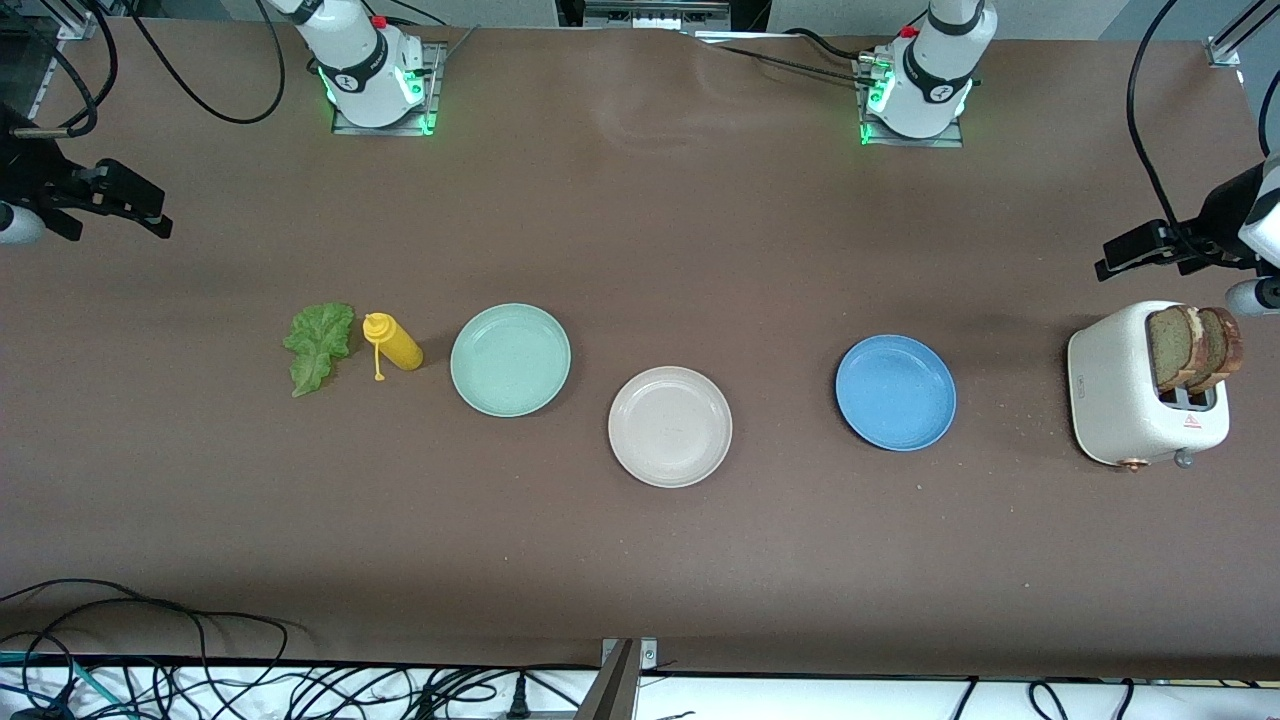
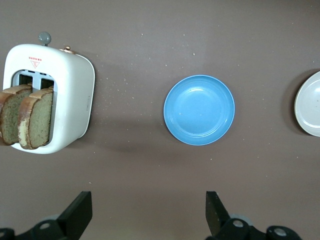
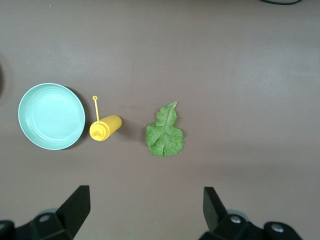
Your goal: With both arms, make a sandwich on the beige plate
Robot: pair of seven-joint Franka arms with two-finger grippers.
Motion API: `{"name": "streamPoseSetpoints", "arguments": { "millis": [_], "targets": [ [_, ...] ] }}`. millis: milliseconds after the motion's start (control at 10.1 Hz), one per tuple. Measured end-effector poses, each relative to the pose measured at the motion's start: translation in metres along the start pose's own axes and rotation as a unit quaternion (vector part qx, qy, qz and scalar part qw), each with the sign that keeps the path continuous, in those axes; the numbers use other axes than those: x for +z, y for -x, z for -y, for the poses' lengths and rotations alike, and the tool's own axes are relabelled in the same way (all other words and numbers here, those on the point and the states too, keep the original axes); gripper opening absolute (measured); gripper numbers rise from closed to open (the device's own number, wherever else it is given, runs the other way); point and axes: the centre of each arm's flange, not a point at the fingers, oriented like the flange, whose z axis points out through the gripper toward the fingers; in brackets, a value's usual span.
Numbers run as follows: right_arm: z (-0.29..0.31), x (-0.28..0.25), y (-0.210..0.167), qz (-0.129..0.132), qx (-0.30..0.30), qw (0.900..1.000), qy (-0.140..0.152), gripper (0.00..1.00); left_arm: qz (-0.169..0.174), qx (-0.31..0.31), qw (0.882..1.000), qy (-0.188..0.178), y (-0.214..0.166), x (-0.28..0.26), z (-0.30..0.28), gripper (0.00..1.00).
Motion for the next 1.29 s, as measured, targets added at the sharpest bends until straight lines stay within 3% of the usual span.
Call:
{"name": "streamPoseSetpoints", "arguments": {
  "millis": [1292],
  "targets": [
    [-0.0028, 0.0052, -0.0025, 0.005, 0.004, 1.000, 0.000, 1.00, 0.002, 0.000, 1.000, 0.000, -0.0014, 0.0024, 0.0003, 1.00]
  ]
}}
